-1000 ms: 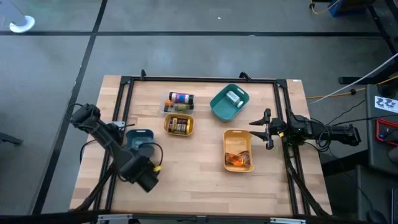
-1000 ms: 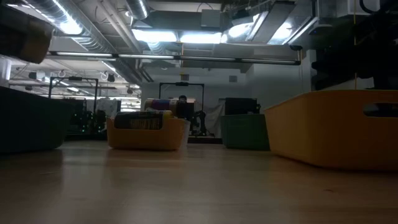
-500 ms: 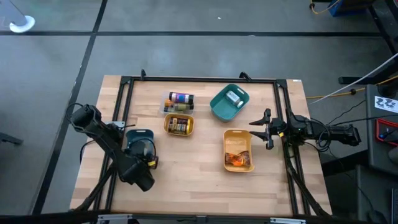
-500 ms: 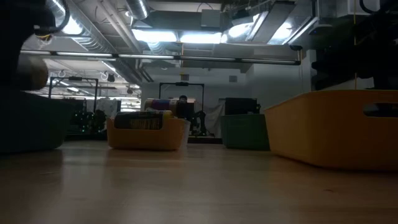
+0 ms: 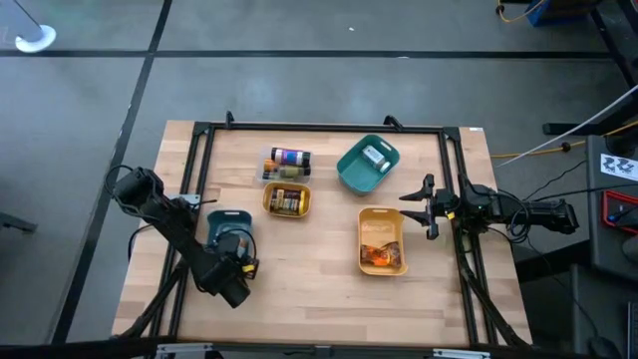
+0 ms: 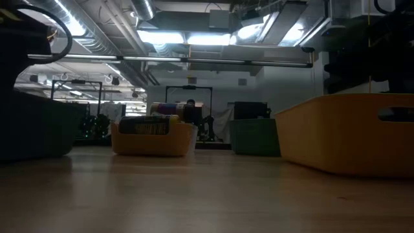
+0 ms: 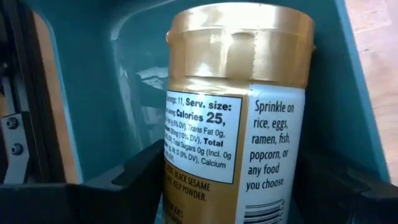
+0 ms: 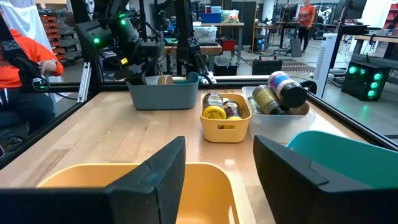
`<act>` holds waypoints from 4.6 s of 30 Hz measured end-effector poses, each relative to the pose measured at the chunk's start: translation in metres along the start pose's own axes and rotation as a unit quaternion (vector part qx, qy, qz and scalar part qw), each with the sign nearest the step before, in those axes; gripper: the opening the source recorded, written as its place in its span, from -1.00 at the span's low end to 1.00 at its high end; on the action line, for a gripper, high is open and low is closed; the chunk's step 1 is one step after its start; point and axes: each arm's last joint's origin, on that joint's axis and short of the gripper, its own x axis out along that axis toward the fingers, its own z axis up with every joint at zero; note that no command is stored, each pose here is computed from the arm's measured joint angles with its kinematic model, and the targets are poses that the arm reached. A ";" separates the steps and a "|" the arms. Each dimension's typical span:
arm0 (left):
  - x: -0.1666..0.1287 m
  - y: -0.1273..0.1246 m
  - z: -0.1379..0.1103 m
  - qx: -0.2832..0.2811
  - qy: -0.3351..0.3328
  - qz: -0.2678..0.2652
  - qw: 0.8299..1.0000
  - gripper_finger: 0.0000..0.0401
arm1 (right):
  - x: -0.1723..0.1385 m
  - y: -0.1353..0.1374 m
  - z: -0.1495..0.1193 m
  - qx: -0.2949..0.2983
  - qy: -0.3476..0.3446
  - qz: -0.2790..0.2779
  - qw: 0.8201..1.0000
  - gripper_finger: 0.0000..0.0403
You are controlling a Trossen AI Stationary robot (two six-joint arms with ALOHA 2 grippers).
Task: Sort spices by type
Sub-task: Put the gold seasoning bottle into the blue bin, then return to Home Position
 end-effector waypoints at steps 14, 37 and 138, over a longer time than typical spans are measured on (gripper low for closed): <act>0.000 -0.001 0.000 -0.002 0.002 -0.003 1.000 0.38 | 0.000 0.000 0.000 0.000 0.000 0.000 1.000 -0.06; -0.008 0.001 0.008 0.050 -0.069 -0.049 0.995 0.85 | 0.000 0.000 0.000 0.000 0.000 0.000 1.000 -0.06; 0.069 0.131 0.127 0.232 -0.534 -0.372 0.723 0.94 | 0.000 0.000 0.000 0.000 0.001 0.004 1.000 -0.06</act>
